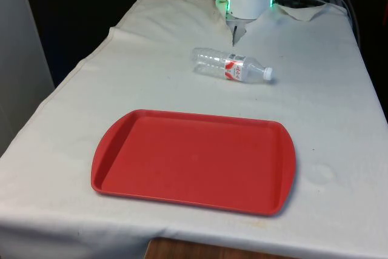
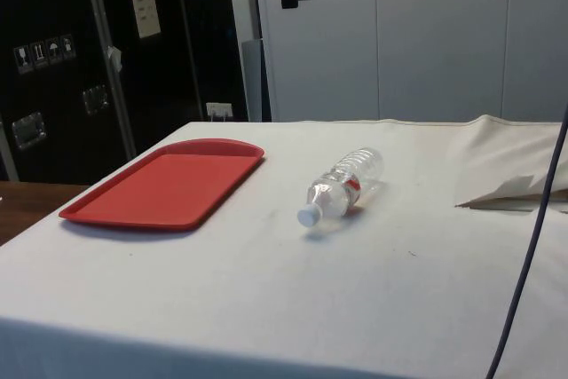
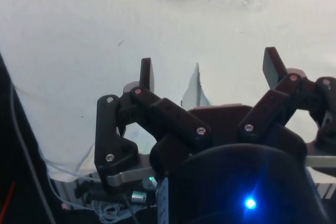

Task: Place the bottle upright on the tray.

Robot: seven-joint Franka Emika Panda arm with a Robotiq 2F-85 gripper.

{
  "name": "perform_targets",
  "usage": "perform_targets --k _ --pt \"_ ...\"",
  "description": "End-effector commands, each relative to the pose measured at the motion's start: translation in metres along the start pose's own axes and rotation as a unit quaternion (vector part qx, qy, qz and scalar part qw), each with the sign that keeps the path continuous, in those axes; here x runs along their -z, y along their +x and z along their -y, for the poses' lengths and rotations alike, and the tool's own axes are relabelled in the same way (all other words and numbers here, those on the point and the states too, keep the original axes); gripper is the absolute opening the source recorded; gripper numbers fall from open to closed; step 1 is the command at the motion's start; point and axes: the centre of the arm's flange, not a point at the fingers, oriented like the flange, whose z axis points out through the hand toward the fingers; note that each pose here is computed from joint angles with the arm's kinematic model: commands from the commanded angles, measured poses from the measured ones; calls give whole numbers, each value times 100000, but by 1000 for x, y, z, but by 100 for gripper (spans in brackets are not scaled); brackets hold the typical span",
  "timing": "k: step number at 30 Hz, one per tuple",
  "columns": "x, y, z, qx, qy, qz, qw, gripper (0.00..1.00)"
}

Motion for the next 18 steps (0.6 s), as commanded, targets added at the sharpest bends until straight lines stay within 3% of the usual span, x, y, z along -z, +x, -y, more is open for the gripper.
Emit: perform_targets --k 1,11,12,13,18 --pt "1 -3 -2 -57 -543 -323 99998 100" --pt "1 -15 -13 -89 -831 -648 99994 100" --pt "0 -13 -11 -87 -513 -23 99999 100" --pt "1 -16 -13 -75 -788 -695 99994 100" --pt "0 -27 -20 -154 -614 -1101 99992 100"
